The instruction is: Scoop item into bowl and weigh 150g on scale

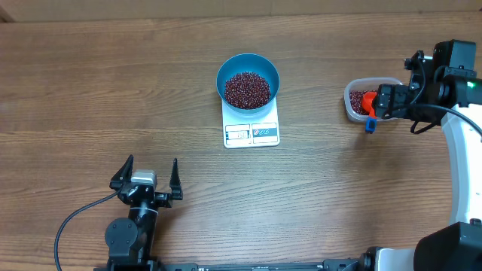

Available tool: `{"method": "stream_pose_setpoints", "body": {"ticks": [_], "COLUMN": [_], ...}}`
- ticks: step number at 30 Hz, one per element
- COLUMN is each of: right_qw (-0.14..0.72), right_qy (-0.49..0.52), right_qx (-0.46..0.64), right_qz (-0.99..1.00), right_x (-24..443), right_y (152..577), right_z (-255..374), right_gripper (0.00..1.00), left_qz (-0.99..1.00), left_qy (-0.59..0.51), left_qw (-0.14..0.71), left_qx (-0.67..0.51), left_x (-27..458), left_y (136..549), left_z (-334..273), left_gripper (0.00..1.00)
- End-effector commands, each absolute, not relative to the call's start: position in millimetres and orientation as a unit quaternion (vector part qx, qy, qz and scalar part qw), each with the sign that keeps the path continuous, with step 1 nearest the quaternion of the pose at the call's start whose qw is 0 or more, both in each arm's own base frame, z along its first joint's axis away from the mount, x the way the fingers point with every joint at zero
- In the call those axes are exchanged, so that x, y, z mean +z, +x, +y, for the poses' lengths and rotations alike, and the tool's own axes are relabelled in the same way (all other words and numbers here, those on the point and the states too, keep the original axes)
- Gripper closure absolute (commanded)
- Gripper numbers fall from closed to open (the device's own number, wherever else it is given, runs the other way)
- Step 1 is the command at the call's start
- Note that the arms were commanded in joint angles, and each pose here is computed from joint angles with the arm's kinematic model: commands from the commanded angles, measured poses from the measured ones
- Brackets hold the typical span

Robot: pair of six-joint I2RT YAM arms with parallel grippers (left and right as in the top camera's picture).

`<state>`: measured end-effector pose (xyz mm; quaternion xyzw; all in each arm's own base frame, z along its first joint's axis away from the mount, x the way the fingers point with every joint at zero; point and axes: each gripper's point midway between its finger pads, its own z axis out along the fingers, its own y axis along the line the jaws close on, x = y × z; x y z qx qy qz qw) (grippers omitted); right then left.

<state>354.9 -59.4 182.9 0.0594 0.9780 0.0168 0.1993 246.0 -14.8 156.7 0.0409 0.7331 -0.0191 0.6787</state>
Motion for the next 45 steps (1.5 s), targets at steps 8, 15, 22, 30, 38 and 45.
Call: {"method": "stream_pose_setpoints", "body": {"ticks": [8, 15, 22, 30, 38, 45], "right_qw": [0.331, 0.481, 0.6, 0.684, 0.714, 0.717], "right_qy": [0.054, 0.054, -0.002, 0.041, 0.041, 0.04], "right_qx": [0.049, 0.092, 0.103, 0.169, 0.18, 0.18], "right_qz": [0.941, 0.87, 0.793, 0.708, 0.675, 0.672], "right_x": [246.4, 302.9, 328.0, 308.4, 255.3, 219.3], "right_y": [371.5, 385.0, 376.1, 335.6, 290.4, 269.7], "right_z": [-46.7, -30.3, 2.0, 15.0, 20.0, 22.0], "right_gripper": [0.0, 0.0, 0.0, 0.0, 0.0, 0.0], "left_qz": [0.731, 0.731, 0.731, 0.731, 0.731, 0.731], "left_qy": [0.043, 0.043, 0.043, 0.043, 0.043, 0.043], "left_qw": [0.681, 0.681, 0.681, 0.681, 0.681, 0.681], "left_qx": [-0.008, -0.008, -0.008, -0.008, -0.008, -0.008], "left_x": [156.7, 156.7, 156.7, 156.7, 156.7, 156.7], "left_y": [245.8, 245.8, 245.8, 245.8, 245.8, 245.8], "left_z": [-12.2, -12.3, -12.3, -12.3, -12.3, -12.3], "left_gripper": [0.01, 0.01, 0.0, 0.01, 0.0, 0.0]}}
